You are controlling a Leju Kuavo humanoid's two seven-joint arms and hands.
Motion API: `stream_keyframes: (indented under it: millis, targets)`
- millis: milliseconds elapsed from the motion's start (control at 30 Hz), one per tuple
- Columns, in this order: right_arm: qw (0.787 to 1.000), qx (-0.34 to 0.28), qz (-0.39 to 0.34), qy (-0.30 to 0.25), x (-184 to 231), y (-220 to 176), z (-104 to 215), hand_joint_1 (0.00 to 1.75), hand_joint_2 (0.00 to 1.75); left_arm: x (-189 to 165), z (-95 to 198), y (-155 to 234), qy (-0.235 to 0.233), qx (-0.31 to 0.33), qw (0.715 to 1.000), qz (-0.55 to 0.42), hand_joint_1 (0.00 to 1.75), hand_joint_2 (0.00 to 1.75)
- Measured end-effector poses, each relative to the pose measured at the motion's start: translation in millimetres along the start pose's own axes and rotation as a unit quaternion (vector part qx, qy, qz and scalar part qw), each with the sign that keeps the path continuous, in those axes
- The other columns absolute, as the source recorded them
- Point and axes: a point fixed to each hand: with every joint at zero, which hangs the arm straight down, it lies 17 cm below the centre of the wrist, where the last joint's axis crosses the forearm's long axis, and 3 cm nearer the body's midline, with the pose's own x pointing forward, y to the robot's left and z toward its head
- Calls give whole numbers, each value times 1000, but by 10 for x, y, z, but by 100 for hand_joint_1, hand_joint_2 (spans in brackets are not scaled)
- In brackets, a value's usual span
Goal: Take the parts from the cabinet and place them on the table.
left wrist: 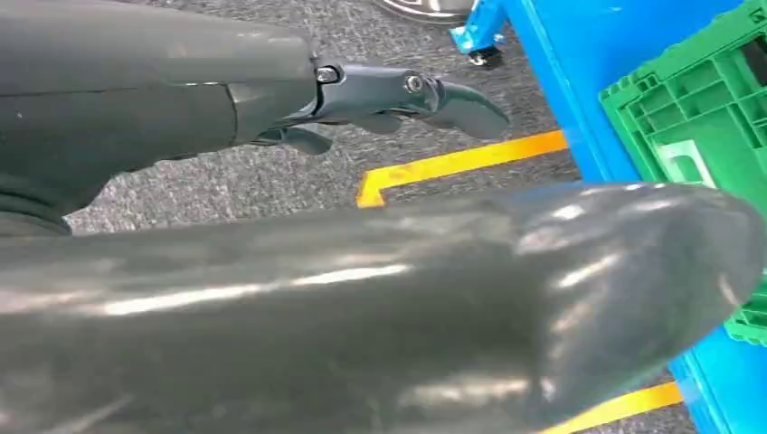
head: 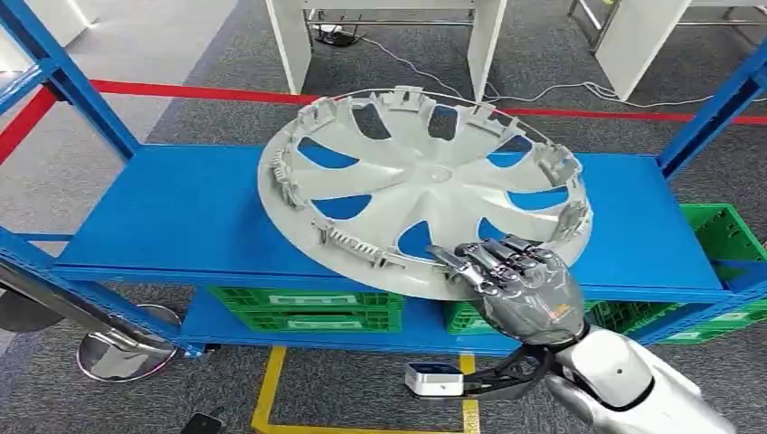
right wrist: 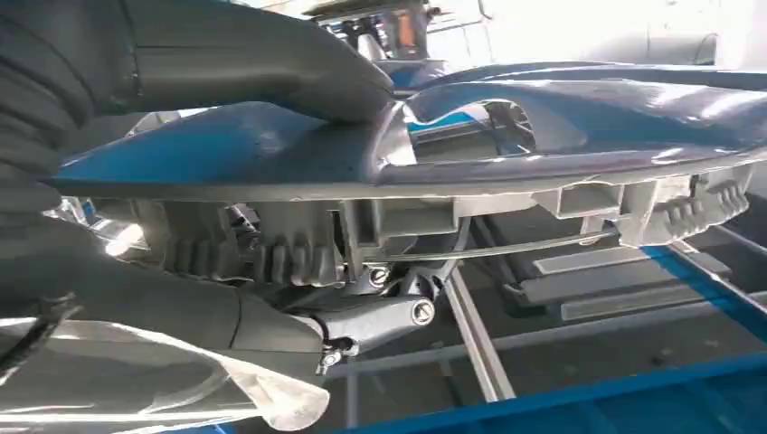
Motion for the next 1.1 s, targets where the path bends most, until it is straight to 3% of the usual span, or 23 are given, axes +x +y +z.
stream_keyframes:
  millis: [1100]
  targets:
    - [1000,-14,1,-3,15,-57,9,175,175,-1,-25,47,-5,18,1000,-13,0,0]
